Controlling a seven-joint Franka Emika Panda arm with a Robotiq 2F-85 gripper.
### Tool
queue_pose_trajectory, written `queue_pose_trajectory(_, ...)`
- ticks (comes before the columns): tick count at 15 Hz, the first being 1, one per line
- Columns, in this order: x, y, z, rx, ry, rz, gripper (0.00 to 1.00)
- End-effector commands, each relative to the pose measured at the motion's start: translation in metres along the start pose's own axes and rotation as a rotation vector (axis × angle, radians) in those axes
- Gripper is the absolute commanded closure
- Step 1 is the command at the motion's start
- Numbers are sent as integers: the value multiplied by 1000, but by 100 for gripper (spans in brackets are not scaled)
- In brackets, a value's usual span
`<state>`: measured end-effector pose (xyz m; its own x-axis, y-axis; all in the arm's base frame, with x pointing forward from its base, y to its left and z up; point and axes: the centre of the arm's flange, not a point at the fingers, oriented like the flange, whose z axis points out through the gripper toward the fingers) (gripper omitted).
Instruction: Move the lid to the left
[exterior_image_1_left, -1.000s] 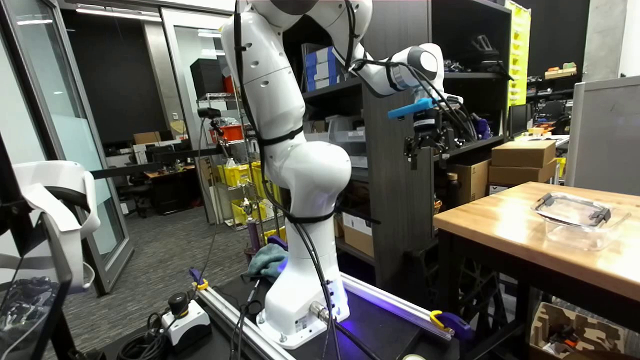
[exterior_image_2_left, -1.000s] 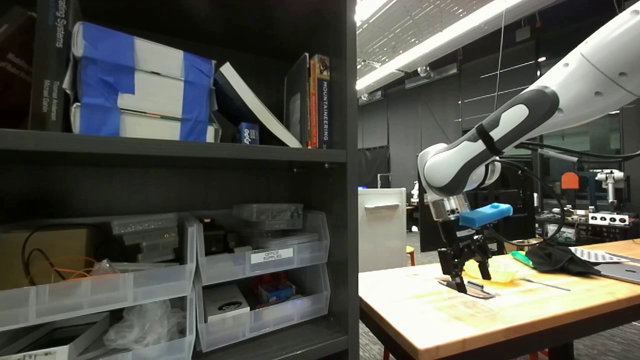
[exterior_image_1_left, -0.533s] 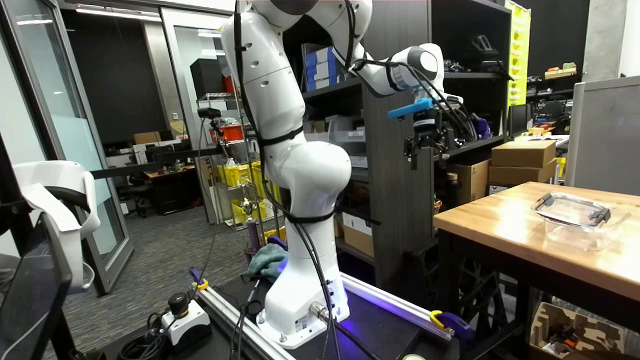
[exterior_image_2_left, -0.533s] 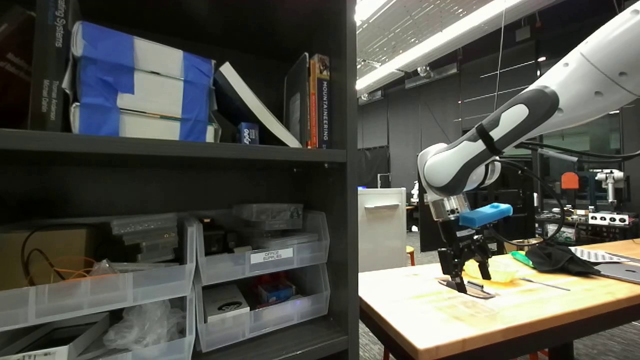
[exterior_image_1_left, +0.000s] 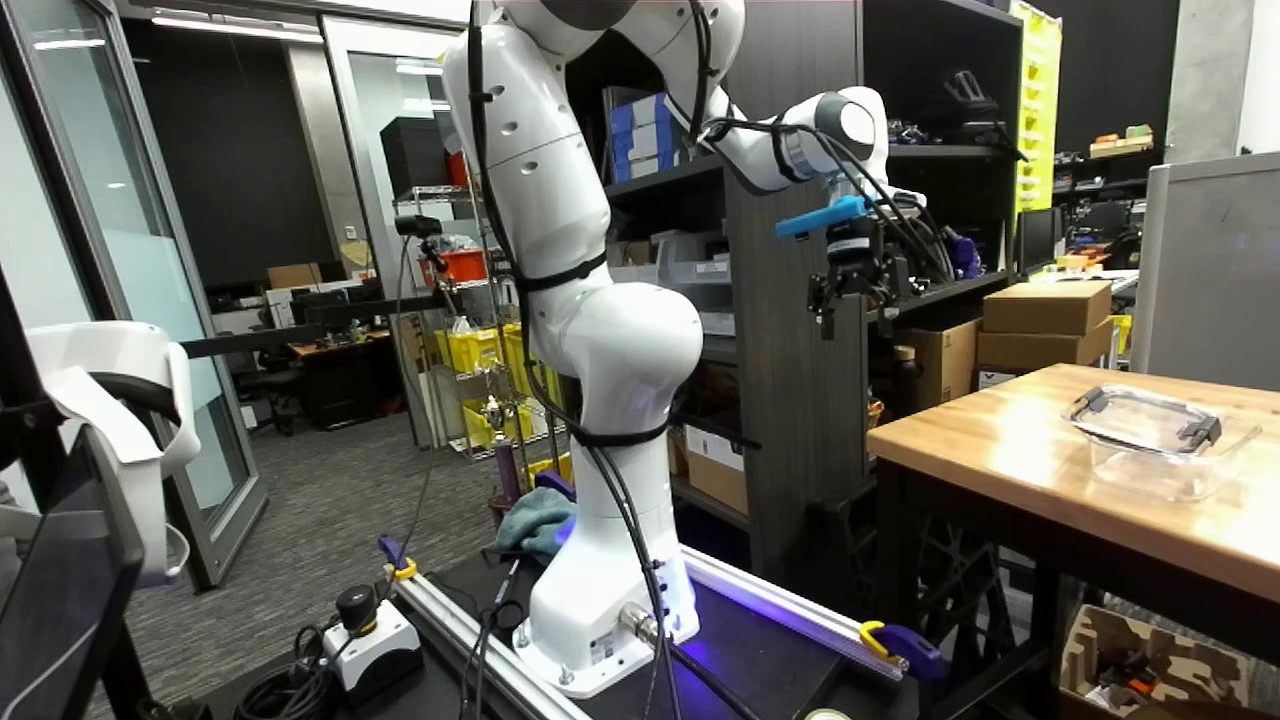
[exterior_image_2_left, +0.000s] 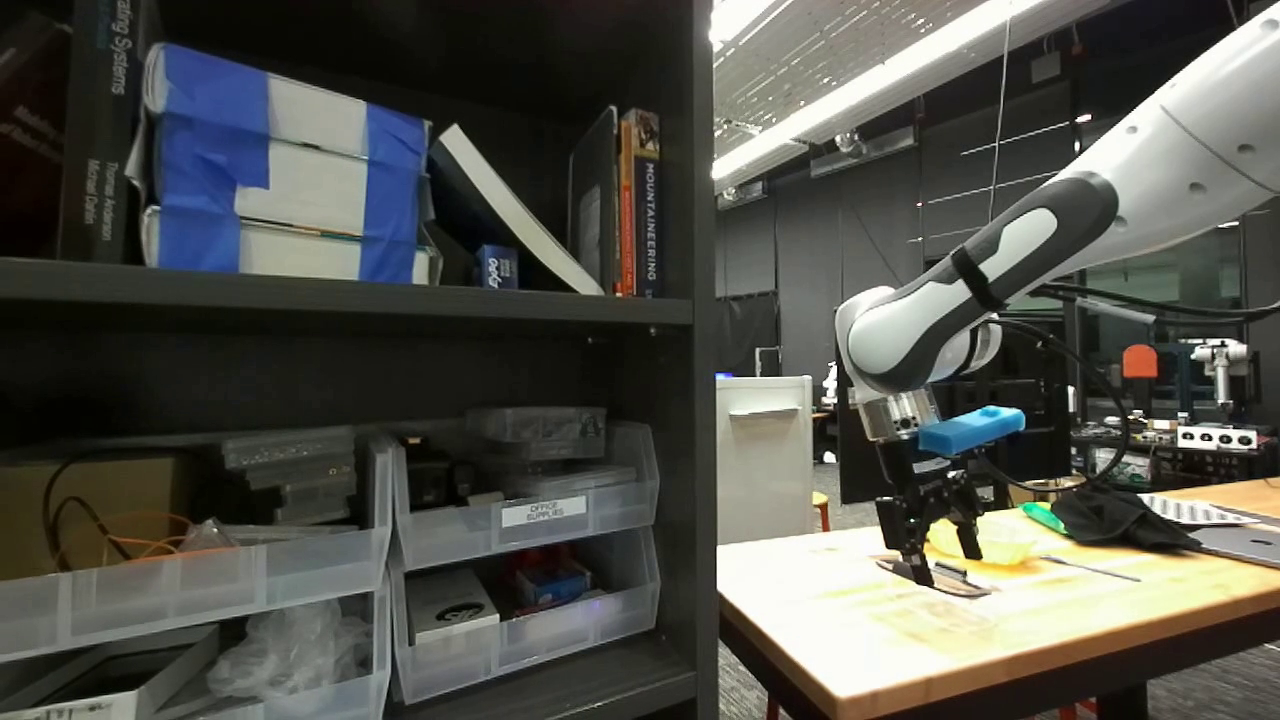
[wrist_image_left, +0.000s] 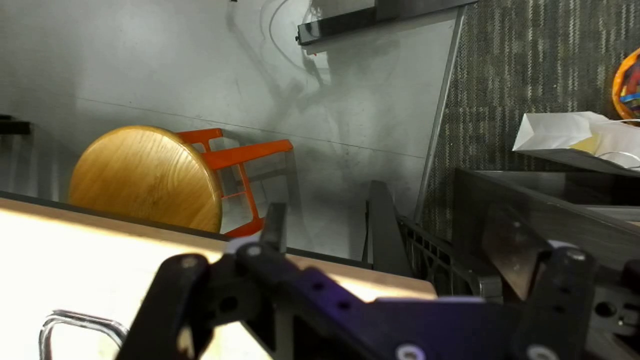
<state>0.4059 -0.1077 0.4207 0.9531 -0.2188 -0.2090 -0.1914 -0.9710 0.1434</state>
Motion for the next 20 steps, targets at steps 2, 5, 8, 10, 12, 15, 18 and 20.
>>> queue_pose_trajectory(2,0,0,0,0,0,0,0)
queue_pose_trajectory(5,7,-1,0,3,3,4,0)
queue_pose_trajectory(8,17,-2,2,14,-18,0,0)
queue_pose_trajectory(10,22,-3,-1,31,-15,6,0)
queue_pose_trajectory(12,30,-2,-6,53,11,36,0)
queue_pose_trajectory(15,46,7,-14,84,70,100,0)
queue_pose_trajectory(18,60,19,-12,84,115,155,0)
queue_pose_trajectory(20,68,26,-3,78,127,185,0)
